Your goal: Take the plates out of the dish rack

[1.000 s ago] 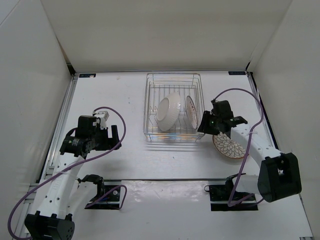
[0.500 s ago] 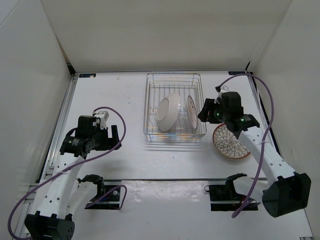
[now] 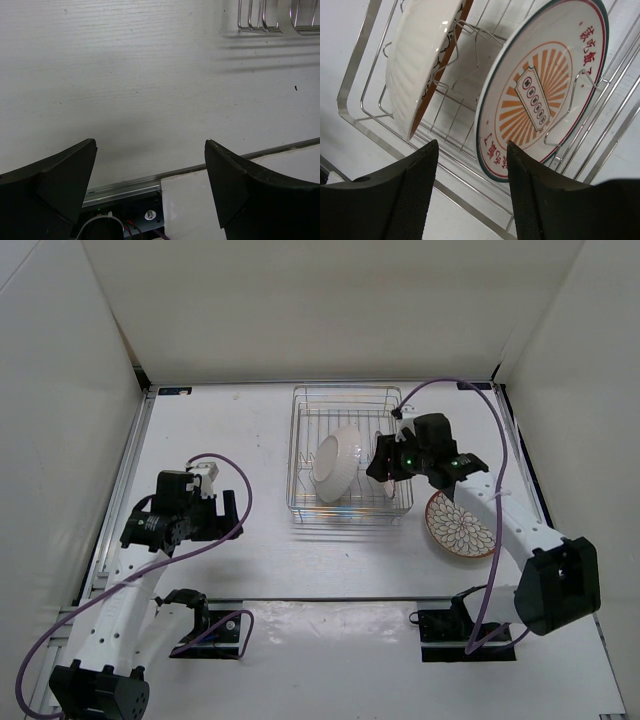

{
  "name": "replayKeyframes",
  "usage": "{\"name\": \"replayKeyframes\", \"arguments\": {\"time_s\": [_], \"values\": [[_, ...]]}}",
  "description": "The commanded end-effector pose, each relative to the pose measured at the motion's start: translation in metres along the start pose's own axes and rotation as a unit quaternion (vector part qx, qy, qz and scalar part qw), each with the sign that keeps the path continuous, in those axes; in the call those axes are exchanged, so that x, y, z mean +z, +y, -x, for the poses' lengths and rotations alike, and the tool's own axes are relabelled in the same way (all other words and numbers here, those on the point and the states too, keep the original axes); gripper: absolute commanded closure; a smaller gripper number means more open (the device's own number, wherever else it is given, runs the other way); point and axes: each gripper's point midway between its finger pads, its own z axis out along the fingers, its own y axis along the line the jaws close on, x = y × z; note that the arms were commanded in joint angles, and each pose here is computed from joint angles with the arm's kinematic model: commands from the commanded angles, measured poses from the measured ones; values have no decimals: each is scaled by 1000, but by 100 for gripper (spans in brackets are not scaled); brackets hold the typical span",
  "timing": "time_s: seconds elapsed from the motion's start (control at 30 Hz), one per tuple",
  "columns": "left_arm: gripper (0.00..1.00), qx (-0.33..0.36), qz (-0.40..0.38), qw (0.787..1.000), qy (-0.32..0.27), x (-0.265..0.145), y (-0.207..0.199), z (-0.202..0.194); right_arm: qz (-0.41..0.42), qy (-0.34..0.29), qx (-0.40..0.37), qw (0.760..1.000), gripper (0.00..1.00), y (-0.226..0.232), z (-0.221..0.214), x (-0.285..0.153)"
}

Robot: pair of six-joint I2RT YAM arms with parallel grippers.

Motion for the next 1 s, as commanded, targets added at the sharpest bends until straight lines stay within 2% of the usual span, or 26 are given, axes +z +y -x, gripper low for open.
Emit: {"name": "replayKeyframes", "arguments": {"time_s": [0.0,0.17,0.3,0.5,0.6,0.63,0.7,0.97], "values": [[0,5,-6,1000,-14,-5,-4,11,-11,-47,-40,998,40,6,35,1],[0,4,-8,1000,-10,-4,-5,10,-79,-38,-48,995,47,-12,35,11],[0,4,-8,1000,-9,-3,-4,11,-136,-44,-43,989,59,-28,43,16],[0,6,-9,1000,-10,-4,-5,10,-155,-32,-43,987,71,-28,48,26],[0,6,-7,1000,-9,-4,-4,11,-152,-35,-43,987,83,-25,53,27],[0,5,-6,1000,-8,-3,-4,10,-149,-41,-44,987,92,-22,60,24],[0,6,-7,1000,-8,-4,-4,10,-151,-41,-45,987,98,-21,63,22],[0,4,-7,1000,-8,-3,-4,10,-136,-77,-53,986,100,-3,99,-5]]}}
